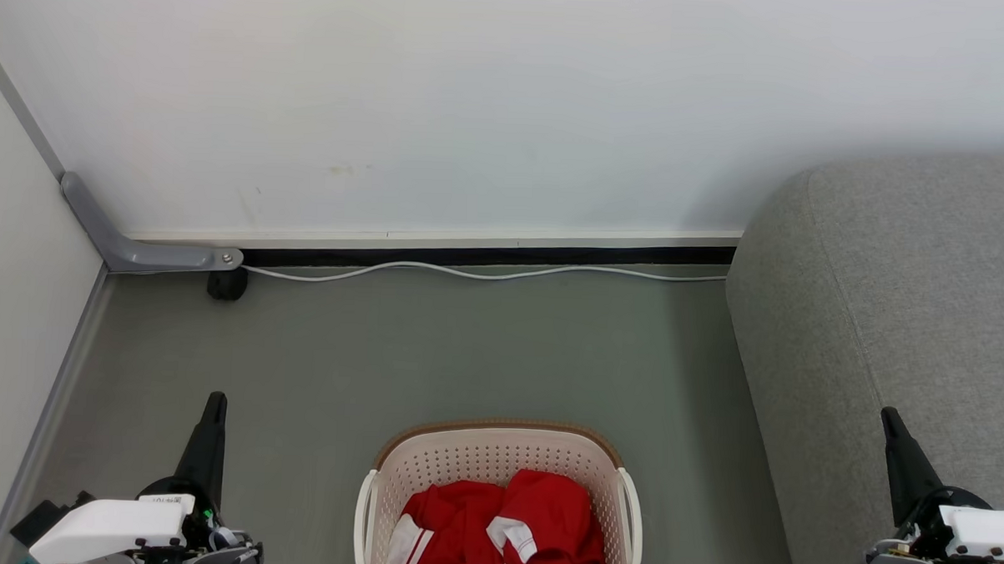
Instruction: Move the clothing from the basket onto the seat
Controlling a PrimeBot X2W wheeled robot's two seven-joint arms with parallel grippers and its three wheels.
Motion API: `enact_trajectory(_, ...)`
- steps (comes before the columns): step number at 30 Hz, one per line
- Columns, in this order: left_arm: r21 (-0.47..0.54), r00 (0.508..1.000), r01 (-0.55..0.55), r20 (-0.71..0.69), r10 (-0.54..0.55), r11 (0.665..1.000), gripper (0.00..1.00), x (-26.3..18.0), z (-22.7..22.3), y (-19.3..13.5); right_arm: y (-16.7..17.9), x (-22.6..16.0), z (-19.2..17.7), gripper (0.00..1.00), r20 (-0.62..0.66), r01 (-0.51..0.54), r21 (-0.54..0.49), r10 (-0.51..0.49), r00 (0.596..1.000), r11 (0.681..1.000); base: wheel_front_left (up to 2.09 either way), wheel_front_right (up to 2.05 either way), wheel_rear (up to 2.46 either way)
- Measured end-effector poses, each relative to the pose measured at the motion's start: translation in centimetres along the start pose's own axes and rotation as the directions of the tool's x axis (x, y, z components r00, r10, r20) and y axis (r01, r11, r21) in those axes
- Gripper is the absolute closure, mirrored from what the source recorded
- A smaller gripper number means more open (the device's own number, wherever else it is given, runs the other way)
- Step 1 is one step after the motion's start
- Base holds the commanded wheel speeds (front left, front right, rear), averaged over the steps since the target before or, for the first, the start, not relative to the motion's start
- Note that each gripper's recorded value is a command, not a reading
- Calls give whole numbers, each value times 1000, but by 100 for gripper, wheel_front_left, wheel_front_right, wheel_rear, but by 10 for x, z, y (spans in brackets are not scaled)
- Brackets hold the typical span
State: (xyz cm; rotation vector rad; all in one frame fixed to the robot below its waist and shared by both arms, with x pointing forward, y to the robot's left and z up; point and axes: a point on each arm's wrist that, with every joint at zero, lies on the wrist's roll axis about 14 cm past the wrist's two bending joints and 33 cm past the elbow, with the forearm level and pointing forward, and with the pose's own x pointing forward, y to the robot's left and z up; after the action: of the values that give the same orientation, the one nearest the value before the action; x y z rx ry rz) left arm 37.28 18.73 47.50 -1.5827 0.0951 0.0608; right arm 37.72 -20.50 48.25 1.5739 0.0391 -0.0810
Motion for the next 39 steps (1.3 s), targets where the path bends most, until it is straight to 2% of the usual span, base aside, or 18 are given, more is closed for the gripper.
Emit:
enact_trajectory(33, 0, 1000, 0, 0, 0, 1000, 100, 0, 0, 0, 0, 0, 0, 100, 0, 0, 0, 0, 1000, 1000, 0, 0, 0)
enact_trajectory(34, 0, 1000, 0, 0, 0, 1000, 0, 0, 0, 0, 0, 0, 0, 0, 0, 0, 0, 0, 1000, 1000, 0, 0, 0)
enact_trajectory(37, -16, 999, -52, -1, 52, 999, 0, -6, -3, 18, -16, -6, -4, 0, -4, 48, 10, -48, 999, 999, 0, 0, 0)
enact_trajectory(39, -34, 992, -127, -1, 127, 991, 0, -19, -7, 43, -40, -17, -8, 0, -7, 116, 27, -116, 993, 993, 0, 0, 0)
